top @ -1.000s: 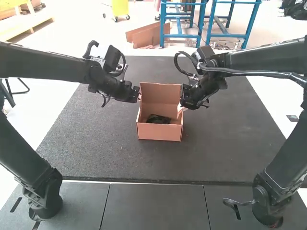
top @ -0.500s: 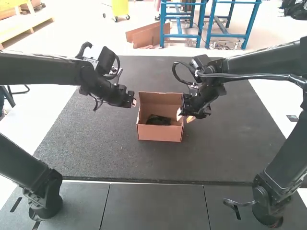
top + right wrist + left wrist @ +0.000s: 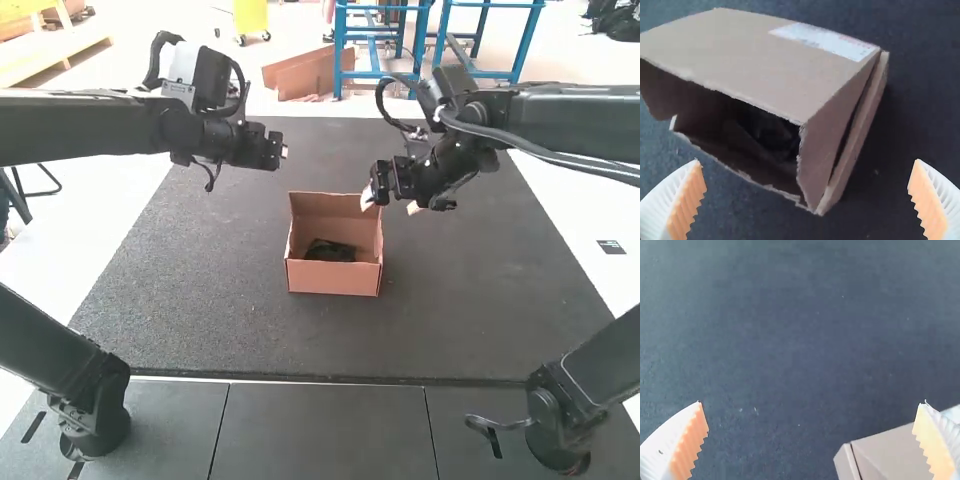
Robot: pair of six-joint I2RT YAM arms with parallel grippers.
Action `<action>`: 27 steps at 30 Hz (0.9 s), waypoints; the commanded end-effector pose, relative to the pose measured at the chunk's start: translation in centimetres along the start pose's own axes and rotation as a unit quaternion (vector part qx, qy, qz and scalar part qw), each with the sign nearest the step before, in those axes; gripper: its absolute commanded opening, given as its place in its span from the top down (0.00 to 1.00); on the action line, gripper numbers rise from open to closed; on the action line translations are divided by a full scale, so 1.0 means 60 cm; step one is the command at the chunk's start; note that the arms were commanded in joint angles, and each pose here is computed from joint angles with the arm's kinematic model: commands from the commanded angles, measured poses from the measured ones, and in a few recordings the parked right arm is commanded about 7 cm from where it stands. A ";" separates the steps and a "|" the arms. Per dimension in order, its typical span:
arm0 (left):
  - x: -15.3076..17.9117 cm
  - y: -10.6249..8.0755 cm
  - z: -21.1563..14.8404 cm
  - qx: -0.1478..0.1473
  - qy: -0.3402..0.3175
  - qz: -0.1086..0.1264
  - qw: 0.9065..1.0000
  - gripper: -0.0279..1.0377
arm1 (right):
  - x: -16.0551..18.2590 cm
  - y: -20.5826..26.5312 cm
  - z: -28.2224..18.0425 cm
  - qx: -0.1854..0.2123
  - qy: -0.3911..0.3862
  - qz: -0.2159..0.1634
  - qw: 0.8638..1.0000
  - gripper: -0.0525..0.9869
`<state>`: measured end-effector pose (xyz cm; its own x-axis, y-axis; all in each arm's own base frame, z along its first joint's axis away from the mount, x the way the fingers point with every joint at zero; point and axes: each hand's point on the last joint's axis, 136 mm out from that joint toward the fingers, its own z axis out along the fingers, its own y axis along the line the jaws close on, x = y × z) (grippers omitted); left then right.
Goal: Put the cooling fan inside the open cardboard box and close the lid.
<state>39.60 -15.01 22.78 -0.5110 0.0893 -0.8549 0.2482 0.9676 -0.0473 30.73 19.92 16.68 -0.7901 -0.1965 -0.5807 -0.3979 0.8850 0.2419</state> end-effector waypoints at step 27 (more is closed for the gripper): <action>0.157 -0.134 0.085 0.066 0.166 0.044 0.983 0.06 | 0.002 -0.164 -0.060 0.099 -0.052 0.059 0.992 0.07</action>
<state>37.48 -22.40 12.20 -0.7157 0.2746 -0.6422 0.3885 0.9206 -0.0394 32.36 9.01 15.62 -0.7750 -0.0951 -0.6248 -0.1954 0.9762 0.0938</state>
